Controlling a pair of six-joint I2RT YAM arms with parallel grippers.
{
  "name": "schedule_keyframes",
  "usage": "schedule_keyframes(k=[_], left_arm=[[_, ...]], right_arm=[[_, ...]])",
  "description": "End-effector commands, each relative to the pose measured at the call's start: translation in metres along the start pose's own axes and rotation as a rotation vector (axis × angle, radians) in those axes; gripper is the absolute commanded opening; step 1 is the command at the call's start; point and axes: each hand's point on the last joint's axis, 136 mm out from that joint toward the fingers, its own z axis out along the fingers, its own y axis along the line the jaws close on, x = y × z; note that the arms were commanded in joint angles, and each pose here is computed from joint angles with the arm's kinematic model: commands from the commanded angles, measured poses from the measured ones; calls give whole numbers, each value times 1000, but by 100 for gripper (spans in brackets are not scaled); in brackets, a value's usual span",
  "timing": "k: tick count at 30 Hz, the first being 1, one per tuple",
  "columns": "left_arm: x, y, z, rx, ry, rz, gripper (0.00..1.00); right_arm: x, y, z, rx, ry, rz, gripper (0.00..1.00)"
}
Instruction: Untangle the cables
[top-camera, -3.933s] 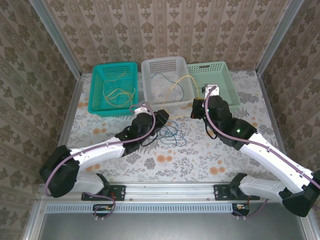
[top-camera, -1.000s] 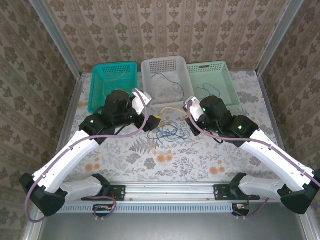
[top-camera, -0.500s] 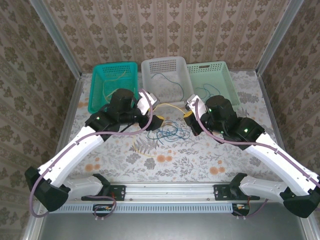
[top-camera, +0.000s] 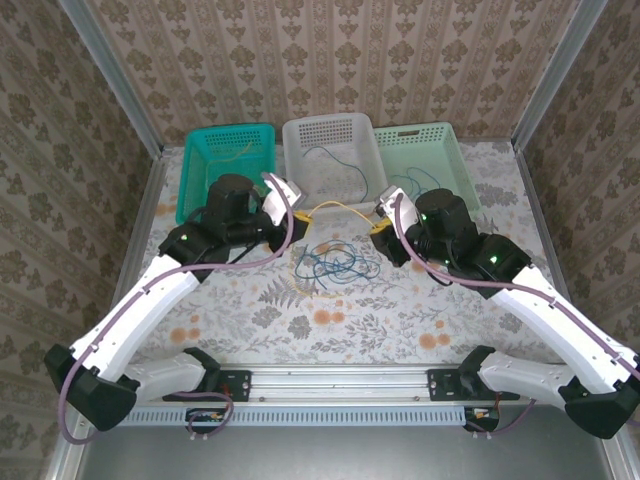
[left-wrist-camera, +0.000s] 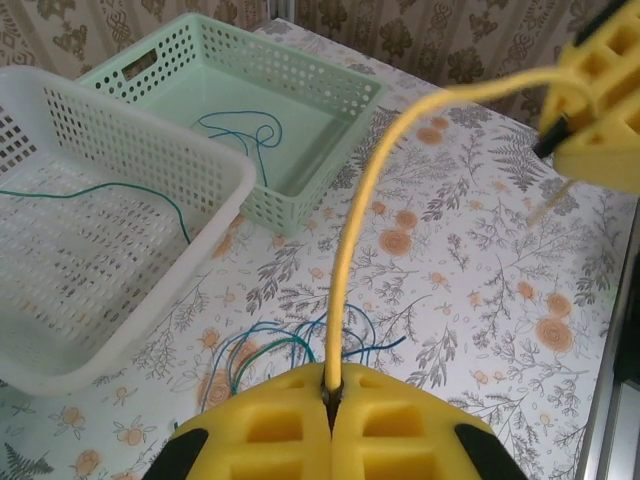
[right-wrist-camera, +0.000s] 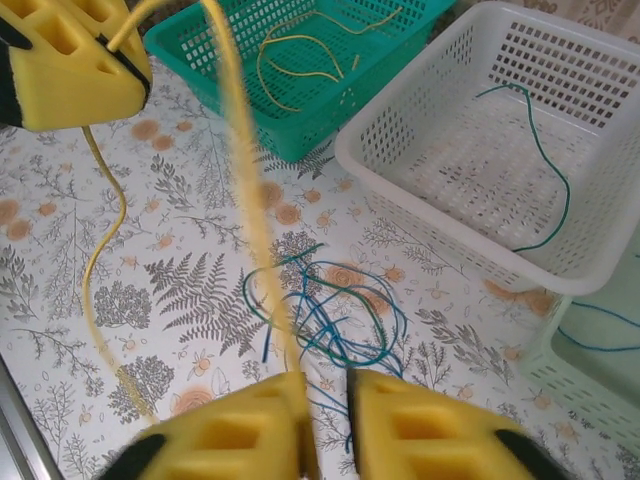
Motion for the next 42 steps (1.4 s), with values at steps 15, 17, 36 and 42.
schedule_keyframes(k=[15,17,36,42], left_arm=[[-1,184,-97,-694,-47,-354,0],[3,211,-103,-738,-43,-397,0],[46,371,-76,-861,63,-486,0],[50,402,-69,-855,70,-534,0]], right_arm=[[-1,-55,14,227,12,223,100],[2,-55,17,218,22,234,100],[32,-52,39,196,119,286,100],[36,-52,43,195,131,294,99]])
